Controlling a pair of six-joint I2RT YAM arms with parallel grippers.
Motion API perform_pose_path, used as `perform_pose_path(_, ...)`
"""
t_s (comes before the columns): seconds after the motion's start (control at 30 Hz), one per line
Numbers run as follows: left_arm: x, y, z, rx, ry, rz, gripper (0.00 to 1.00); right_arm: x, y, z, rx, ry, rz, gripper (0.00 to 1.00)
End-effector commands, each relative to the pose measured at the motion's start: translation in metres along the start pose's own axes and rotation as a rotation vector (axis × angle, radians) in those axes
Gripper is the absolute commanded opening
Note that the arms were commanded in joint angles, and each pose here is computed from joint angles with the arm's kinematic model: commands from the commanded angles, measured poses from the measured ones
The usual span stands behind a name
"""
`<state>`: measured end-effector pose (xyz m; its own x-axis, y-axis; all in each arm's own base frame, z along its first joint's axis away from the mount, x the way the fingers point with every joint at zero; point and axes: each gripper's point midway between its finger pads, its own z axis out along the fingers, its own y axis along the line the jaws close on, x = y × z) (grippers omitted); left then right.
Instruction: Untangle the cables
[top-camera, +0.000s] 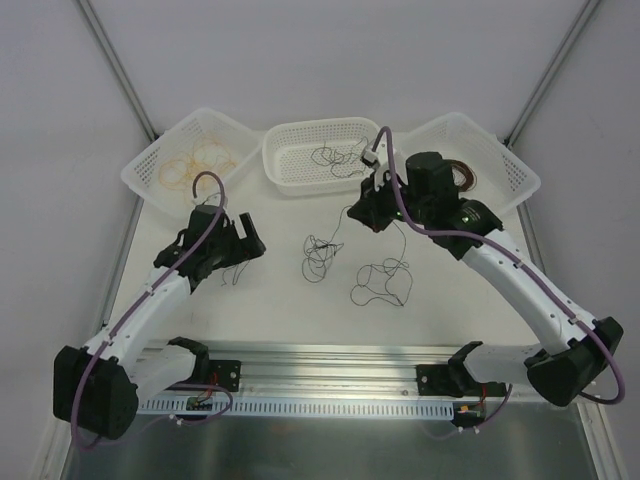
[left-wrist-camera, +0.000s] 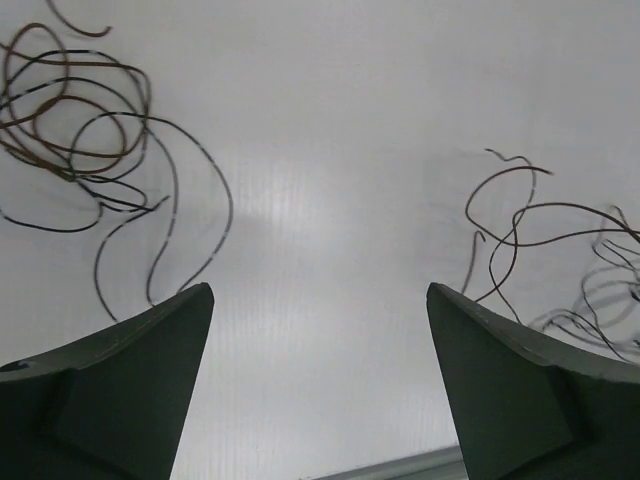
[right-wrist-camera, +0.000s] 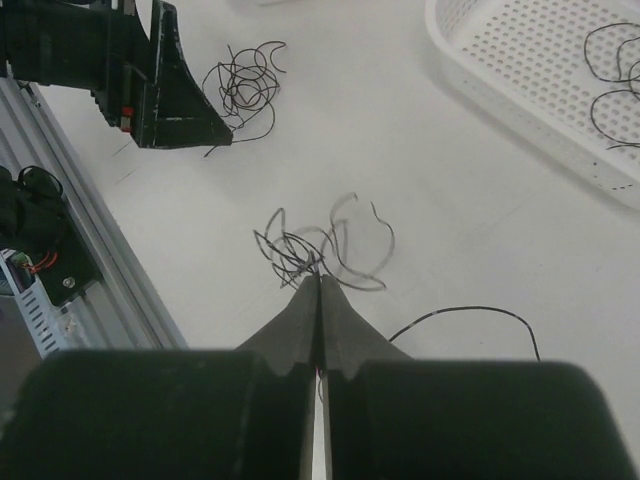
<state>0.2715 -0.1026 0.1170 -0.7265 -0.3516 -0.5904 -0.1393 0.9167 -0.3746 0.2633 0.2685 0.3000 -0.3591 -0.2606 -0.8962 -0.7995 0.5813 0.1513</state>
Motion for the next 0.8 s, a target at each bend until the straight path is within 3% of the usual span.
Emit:
perform_pose_path(0.0,0.007,-0.032,-0.018,0.185,-0.01,0.087,0.9,-0.018,0.012,0.011,-0.029,-0.066,0.034,0.0)
perform_pose_path(0.2,0.003,-0.097,-0.052,0.507,-0.171,0.201,0.92,-0.009,0.019,0.029,-0.013,-0.027,0.081,0.01)
perform_pose_path(0.43,-0.008,-0.154,-0.084,0.708,-0.403,0.355,0.91,-0.004,0.032,0.033,-0.016,-0.008,0.112,0.01)
perform_pose_path(0.6,-0.008,-0.18,-0.077,0.704,-0.487,0.44,0.87,-0.006,0.044,0.035,-0.039,-0.013,0.133,0.01)
perform_pose_path(0.77,-0.014,-0.183,-0.05,0.58,-0.526,0.462,0.77,-0.013,0.059,0.033,-0.077,-0.024,0.126,0.01)
